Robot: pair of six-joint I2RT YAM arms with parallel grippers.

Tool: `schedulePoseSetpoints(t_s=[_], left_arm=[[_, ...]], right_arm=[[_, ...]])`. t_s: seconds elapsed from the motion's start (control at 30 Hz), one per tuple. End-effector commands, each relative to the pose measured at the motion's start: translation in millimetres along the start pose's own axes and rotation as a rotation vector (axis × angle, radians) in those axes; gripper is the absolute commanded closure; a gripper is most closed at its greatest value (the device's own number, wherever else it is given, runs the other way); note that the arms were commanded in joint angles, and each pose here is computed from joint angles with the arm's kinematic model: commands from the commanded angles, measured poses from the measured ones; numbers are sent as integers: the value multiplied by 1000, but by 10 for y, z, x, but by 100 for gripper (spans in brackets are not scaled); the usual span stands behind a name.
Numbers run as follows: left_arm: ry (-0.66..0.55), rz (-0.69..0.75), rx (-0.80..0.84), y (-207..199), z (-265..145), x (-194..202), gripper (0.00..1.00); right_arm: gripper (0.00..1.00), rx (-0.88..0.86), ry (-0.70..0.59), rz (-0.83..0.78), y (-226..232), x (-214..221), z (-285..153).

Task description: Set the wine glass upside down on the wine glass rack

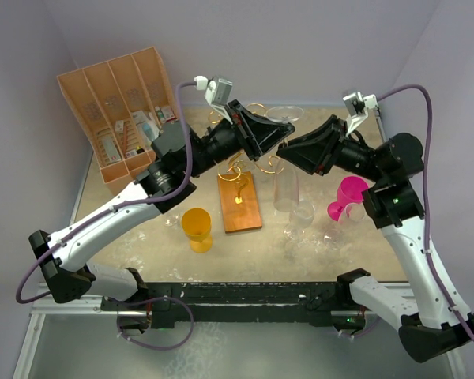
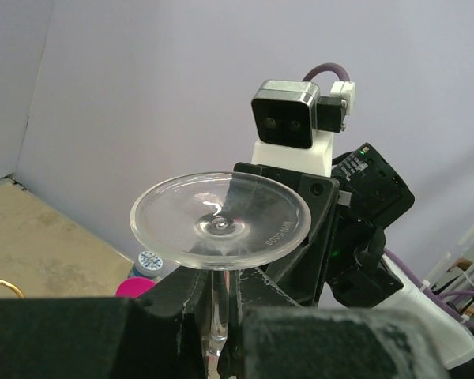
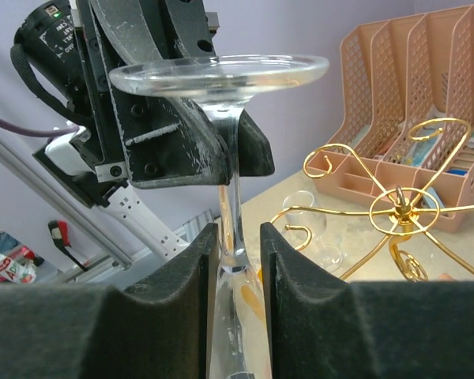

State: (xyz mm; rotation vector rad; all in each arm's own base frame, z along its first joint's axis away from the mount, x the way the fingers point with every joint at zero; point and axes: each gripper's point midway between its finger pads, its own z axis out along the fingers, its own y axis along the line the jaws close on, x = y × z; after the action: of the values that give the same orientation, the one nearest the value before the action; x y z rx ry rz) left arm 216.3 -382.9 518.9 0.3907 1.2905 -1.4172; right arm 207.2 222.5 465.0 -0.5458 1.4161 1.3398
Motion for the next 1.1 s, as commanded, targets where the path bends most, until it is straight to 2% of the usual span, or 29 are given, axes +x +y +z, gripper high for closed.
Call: schedulePoseSetpoints(t_s=[0.0, 0.1, 0.23, 0.27, 0.33, 0.4, 0.6, 0.67, 0.77, 1.07], left_arm=[[-62, 2, 143, -368, -37, -211, 100], [-60, 0, 151, -382, -37, -192, 100], [-71, 0, 147, -390, -48, -219, 100], [-78, -1, 145, -395, -50, -239, 100], [-87, -4, 141, -402, -57, -273, 98], [-91, -7, 133, -400, -65, -292, 92], [-126, -18, 57, -321, -168, -401, 58], [-138, -18, 29, -295, -220, -446, 51], [-144, -12, -31, -236, -323, -502, 46], [-141, -16, -250, 10, -816, -578, 45]], right_arm=[[73, -31, -28, -20, 84, -107, 23], [78, -46, -35, -26, 113, -137, 34], [98, -54, -55, -49, 156, -197, 32], [100, -47, -64, -55, 150, -211, 28], [100, -31, -85, -67, 158, -249, 9], [100, -19, -111, -89, 194, -303, -25], [100, 62, -173, -149, 253, -484, -138], [100, 112, -177, -166, 207, -522, -167], [100, 216, -189, -210, 117, -605, -250], [100, 607, -196, -361, -420, -743, -638]])
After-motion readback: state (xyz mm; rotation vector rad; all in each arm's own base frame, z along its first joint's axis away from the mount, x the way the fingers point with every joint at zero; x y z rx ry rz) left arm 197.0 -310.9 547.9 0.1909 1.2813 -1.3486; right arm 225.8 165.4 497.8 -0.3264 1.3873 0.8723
